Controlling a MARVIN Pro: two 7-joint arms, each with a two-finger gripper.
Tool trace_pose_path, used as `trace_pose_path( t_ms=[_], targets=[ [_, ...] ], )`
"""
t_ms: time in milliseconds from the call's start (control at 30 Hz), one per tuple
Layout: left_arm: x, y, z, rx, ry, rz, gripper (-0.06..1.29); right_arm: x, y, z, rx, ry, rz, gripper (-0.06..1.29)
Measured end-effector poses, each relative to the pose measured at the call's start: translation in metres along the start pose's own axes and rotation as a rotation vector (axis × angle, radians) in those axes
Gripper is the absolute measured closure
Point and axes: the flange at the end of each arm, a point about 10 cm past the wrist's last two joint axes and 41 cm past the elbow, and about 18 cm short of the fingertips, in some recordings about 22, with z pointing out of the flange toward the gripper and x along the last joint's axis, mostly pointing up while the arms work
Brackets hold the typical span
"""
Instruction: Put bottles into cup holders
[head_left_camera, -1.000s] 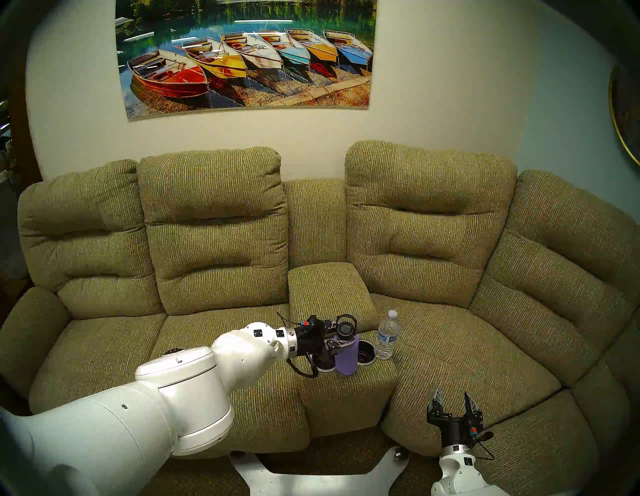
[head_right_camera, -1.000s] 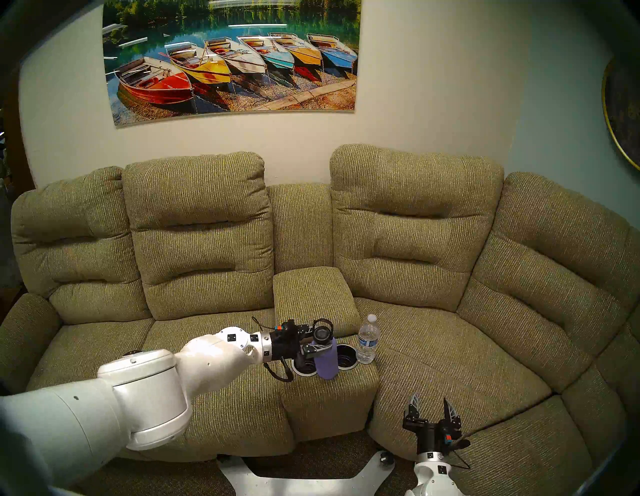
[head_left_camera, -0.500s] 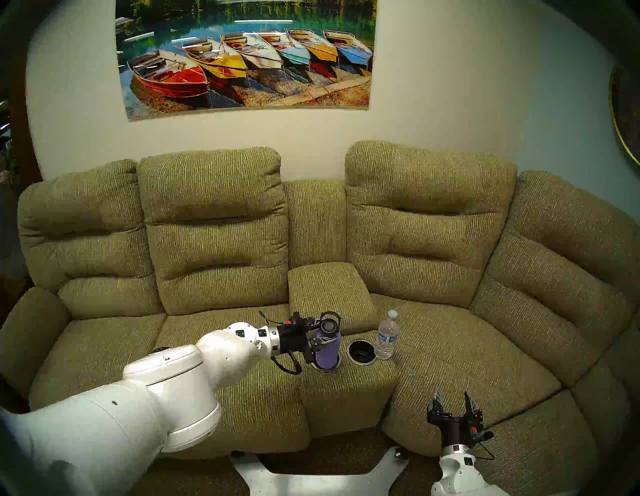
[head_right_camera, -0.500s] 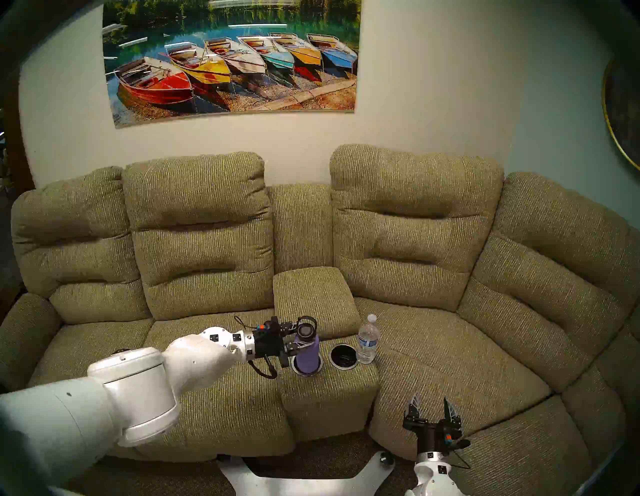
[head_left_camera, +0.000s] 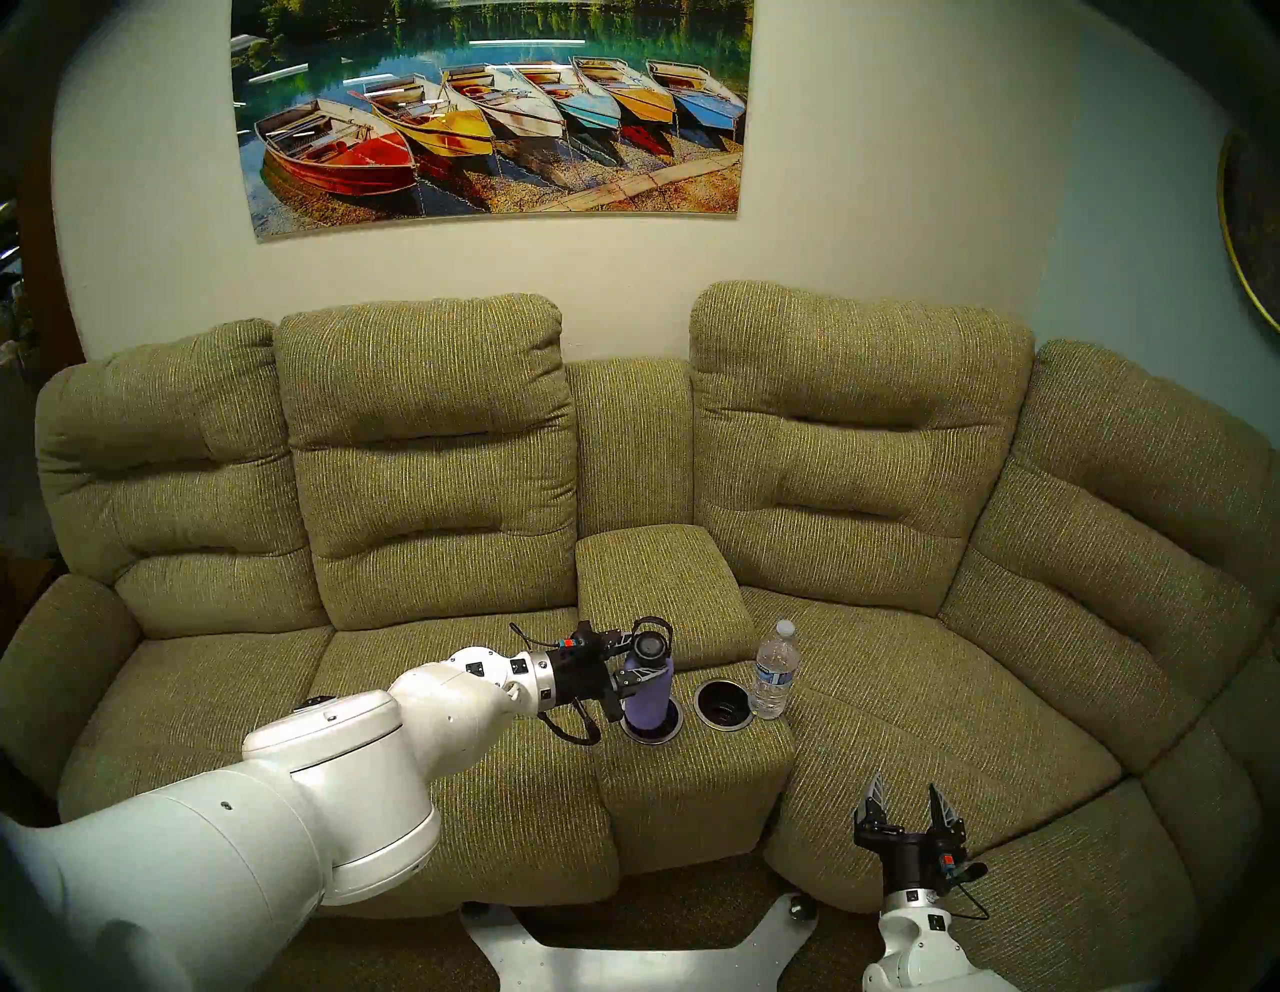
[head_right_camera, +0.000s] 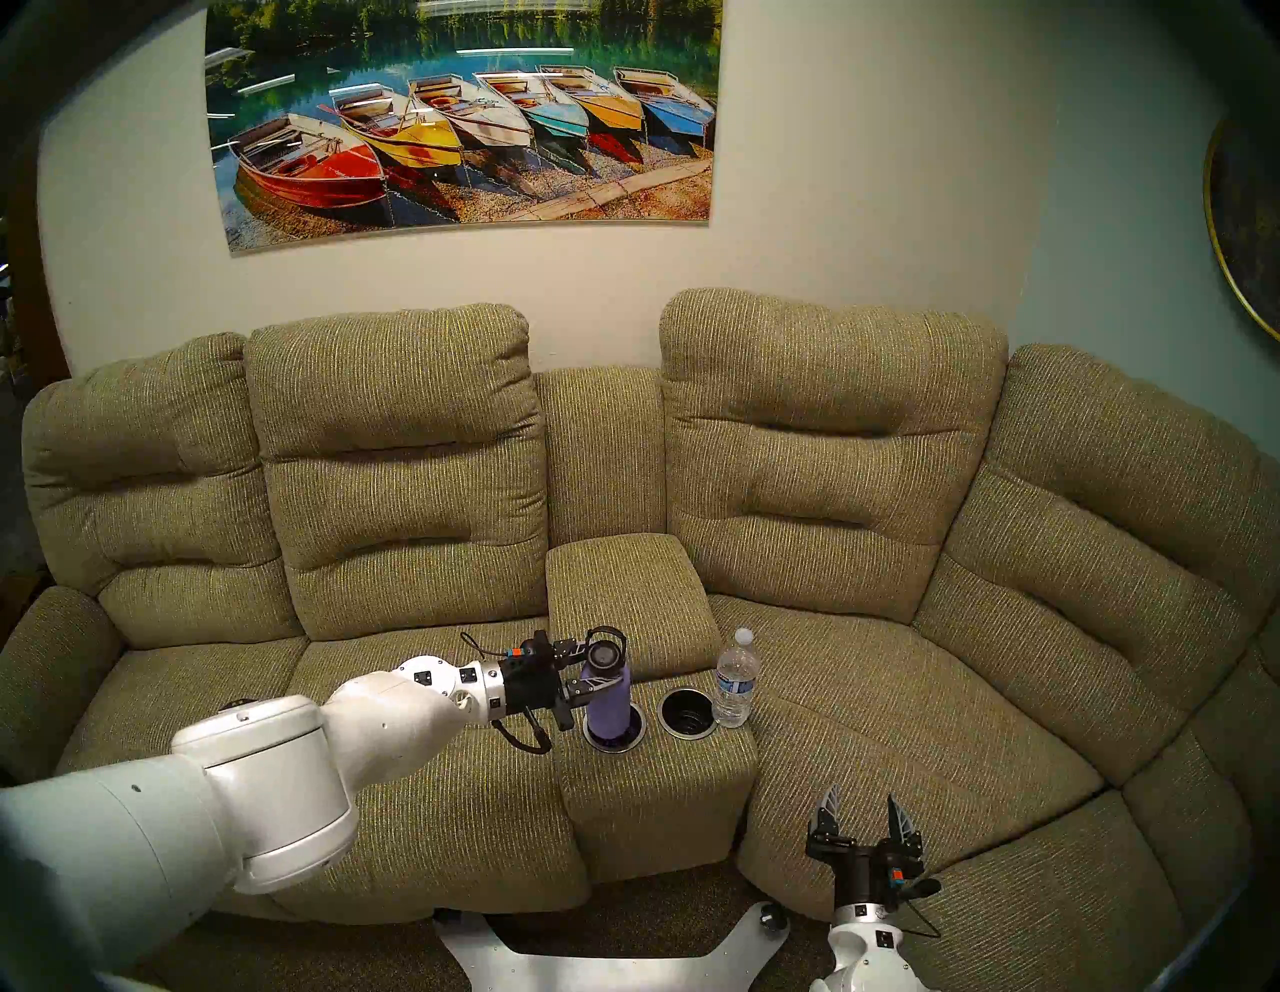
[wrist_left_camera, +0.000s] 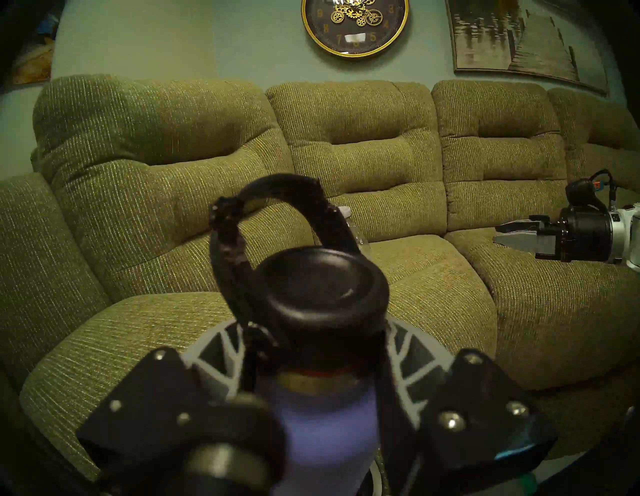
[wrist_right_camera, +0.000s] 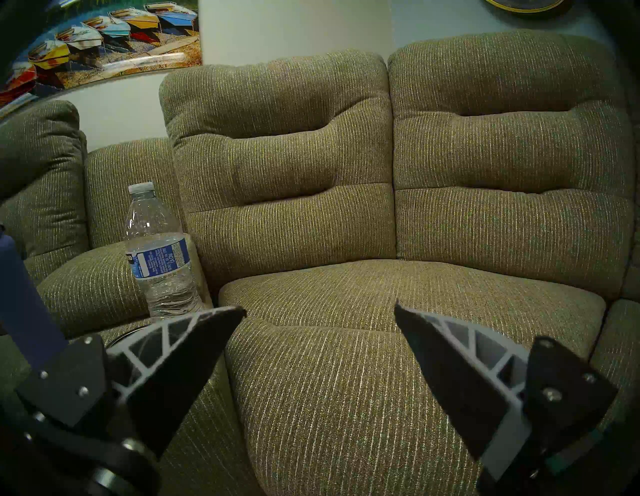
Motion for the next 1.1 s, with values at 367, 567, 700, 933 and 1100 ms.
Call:
trace_pose_path(
  t_ms=[367, 567, 700, 933, 1100],
  targets=[
    [-0.002, 0.006, 0.006, 0.017, 0.008, -0.011, 0.7, 0.0, 0.0, 0.0, 0.0, 0.0, 0.0, 0.01],
    [-0.006, 0.011, 0.008, 0.022, 0.006, -0.021, 0.7, 0.0, 0.0, 0.0, 0.0, 0.0, 0.0, 0.01],
    [-0.009, 0.015, 0.009, 0.024, 0.002, -0.027, 0.7, 0.0, 0.0, 0.0, 0.0, 0.001, 0.0, 0.01],
    [-0.015, 0.02, 0.007, 0.034, -0.009, -0.037, 0.7, 0.0, 0.0, 0.0, 0.0, 0.001, 0.0, 0.01],
    [-0.019, 0.023, 0.006, 0.043, -0.016, -0.044, 0.7, 0.0, 0.0, 0.0, 0.0, 0.0, 0.0, 0.01]
  ],
)
